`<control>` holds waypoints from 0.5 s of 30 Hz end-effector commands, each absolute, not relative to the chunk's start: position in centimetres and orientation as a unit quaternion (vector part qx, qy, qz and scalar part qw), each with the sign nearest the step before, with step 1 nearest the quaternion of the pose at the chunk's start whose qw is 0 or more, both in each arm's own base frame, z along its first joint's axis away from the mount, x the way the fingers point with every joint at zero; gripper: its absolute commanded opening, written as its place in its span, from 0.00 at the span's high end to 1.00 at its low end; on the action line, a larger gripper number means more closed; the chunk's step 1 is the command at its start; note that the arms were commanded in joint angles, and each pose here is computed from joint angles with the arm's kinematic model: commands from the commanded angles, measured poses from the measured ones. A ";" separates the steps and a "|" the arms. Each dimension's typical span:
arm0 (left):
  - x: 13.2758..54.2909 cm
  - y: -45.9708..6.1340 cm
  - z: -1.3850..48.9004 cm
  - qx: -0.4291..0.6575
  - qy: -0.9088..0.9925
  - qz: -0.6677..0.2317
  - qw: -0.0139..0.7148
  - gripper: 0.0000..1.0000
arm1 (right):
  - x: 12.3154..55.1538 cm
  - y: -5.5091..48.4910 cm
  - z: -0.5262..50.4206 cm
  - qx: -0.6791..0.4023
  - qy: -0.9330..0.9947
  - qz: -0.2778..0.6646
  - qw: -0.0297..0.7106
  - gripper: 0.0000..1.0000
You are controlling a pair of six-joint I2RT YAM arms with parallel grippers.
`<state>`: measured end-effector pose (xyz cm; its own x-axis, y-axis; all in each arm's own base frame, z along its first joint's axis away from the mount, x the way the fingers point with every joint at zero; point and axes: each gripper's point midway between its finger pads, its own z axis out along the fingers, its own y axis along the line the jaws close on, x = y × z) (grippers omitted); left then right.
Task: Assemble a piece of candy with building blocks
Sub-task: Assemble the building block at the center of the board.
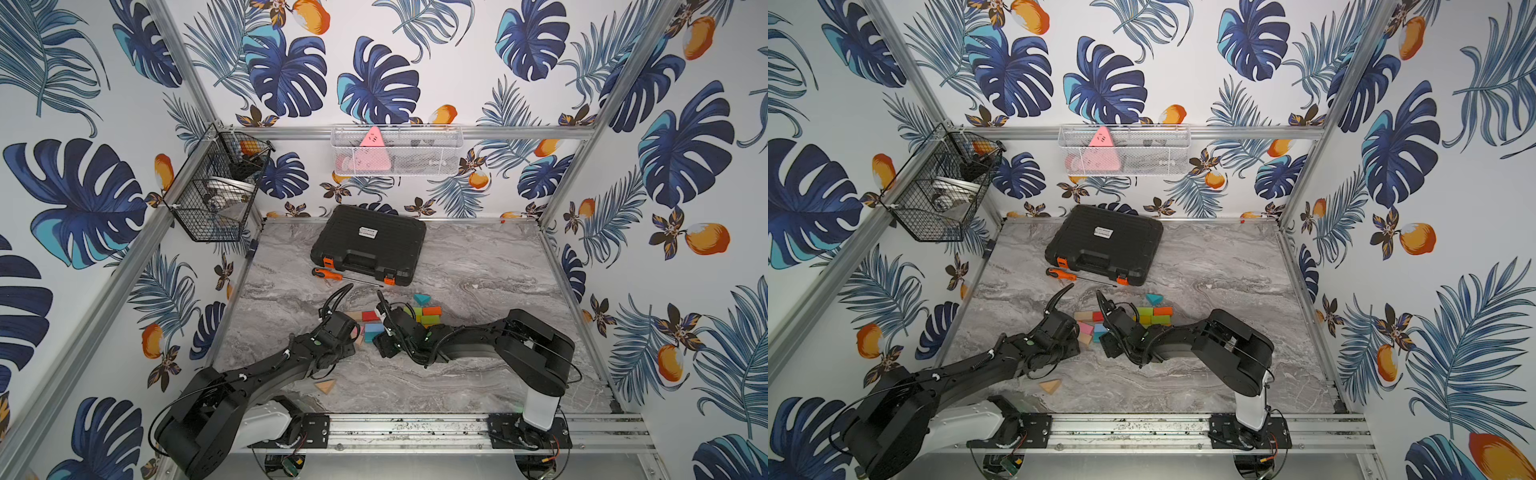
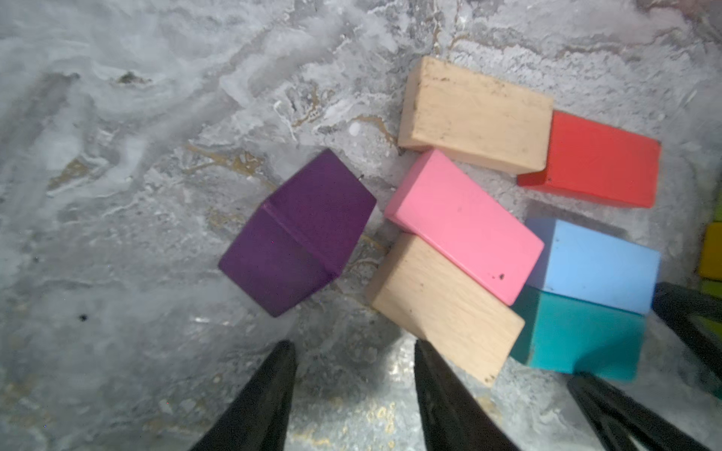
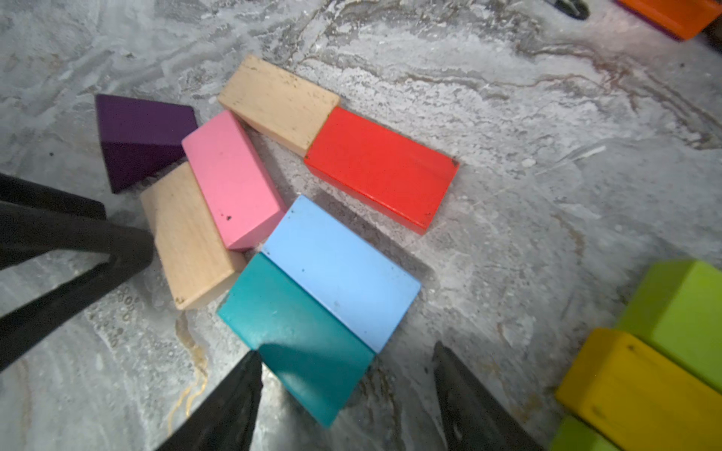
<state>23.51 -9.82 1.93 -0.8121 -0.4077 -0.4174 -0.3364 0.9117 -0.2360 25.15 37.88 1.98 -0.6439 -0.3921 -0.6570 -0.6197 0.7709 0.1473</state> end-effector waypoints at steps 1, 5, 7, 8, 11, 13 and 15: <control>21.5 -10.0 0.8 -0.212 0.956 -0.087 0.185 0.46 | 22.9 36.6 -0.7 -0.308 0.904 0.169 0.243 0.31; 21.4 -10.0 1.1 -0.216 0.954 -0.090 0.187 0.47 | 22.9 36.9 -0.7 -0.312 0.903 0.171 0.241 0.34; 21.3 -10.0 1.0 -0.218 0.954 -0.093 0.184 0.47 | 22.9 37.1 -0.6 -0.317 0.900 0.175 0.241 0.37; 21.2 -10.0 0.9 -0.219 0.954 -0.094 0.184 0.47 | 22.9 37.2 -0.6 -0.319 0.900 0.176 0.241 0.38; 21.1 -10.1 0.8 -0.220 0.953 -0.096 0.183 0.47 | 22.9 37.3 -0.6 -0.324 0.898 0.175 0.239 0.40; 21.0 -9.9 0.8 -0.219 0.954 -0.094 0.183 0.47 | 22.9 37.4 -0.6 -0.327 0.897 0.176 0.240 0.42; 21.0 -9.8 0.8 -0.220 0.954 -0.092 0.184 0.47 | 22.8 37.4 -0.7 -0.329 0.897 0.176 0.237 0.42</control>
